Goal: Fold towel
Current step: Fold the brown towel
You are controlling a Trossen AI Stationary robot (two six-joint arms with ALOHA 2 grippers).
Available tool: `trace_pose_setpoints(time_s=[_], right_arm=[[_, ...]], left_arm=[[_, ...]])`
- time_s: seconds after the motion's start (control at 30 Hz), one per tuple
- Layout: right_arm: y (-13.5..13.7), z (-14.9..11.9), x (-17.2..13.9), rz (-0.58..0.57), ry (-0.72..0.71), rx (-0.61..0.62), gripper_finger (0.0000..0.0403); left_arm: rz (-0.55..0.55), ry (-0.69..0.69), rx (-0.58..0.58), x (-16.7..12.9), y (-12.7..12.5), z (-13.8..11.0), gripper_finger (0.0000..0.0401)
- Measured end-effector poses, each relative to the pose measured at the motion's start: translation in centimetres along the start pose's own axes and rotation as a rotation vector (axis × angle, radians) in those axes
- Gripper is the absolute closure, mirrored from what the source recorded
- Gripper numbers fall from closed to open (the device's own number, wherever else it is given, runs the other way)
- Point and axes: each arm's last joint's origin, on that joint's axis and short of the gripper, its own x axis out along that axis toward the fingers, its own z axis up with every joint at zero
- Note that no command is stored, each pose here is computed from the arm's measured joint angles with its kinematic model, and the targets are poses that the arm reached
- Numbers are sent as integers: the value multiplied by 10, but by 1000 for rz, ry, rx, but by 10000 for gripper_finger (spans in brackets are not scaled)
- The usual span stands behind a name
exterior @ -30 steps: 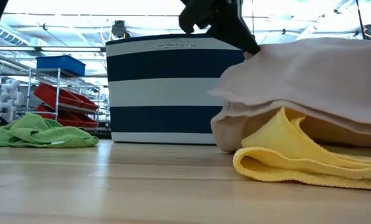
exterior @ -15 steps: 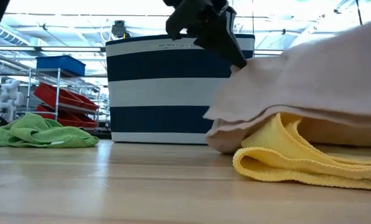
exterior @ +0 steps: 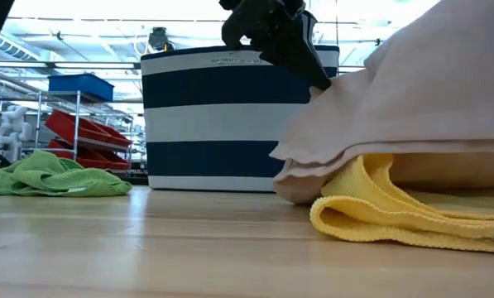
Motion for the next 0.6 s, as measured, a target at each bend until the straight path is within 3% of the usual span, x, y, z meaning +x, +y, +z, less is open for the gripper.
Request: trace_pose_setpoints(time_s=[0.3,0.6], right_arm=[[10,15,13,97,6,-124,395],[-16,-1,19,-6,330,-31,377]], left_arm=[[-39,-18,-10,1,5,-3,401],[-48,-5,-8,1,4,-4,401]])
